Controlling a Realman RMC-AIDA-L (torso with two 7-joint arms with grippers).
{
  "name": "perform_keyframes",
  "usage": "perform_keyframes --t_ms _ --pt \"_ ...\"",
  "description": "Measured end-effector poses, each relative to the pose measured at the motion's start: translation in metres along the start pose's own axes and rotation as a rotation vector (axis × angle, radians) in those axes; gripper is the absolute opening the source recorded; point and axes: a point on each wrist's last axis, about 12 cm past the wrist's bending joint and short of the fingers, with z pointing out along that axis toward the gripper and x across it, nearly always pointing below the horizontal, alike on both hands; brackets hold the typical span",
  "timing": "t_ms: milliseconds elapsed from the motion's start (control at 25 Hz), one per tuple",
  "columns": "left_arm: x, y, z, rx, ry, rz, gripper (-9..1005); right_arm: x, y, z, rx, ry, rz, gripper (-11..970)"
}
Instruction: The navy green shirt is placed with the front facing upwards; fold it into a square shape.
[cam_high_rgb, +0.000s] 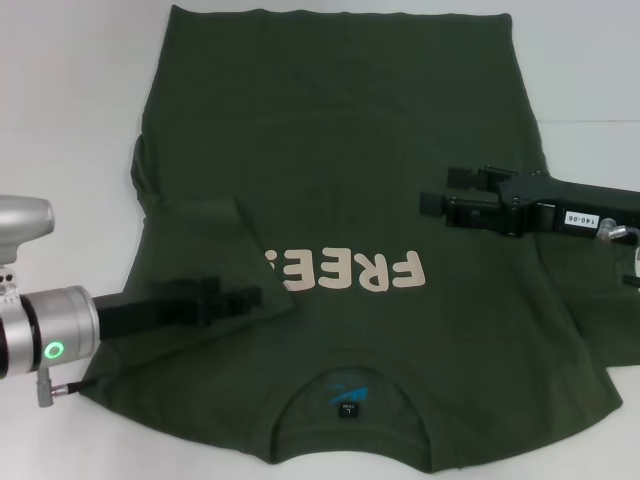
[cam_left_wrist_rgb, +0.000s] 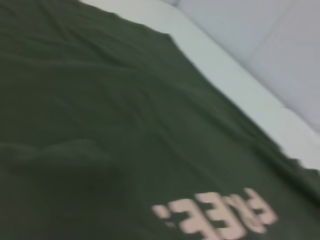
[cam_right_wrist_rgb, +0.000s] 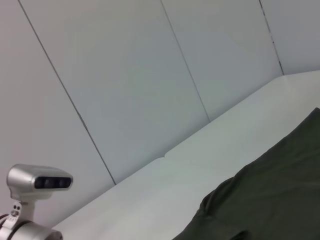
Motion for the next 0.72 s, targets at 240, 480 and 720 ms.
perform_keyframes --t_ms 240,480,720 --pt "-0.007 -0.027 0.006 0.207 0.041 0.044 839 0.001 0.000 0.000 0.001 0.000 -0.002 894" --pt "-0.018 -0.041 0.004 0.328 -0.009 0.072 839 0.000 -0.003 -0.004 0.013 0.004 0.042 894" --pt "-0.015 -0.049 0.010 0.369 0.028 0.223 840 0.000 -0.009 -0.020 0.050 0.006 0.165 894"
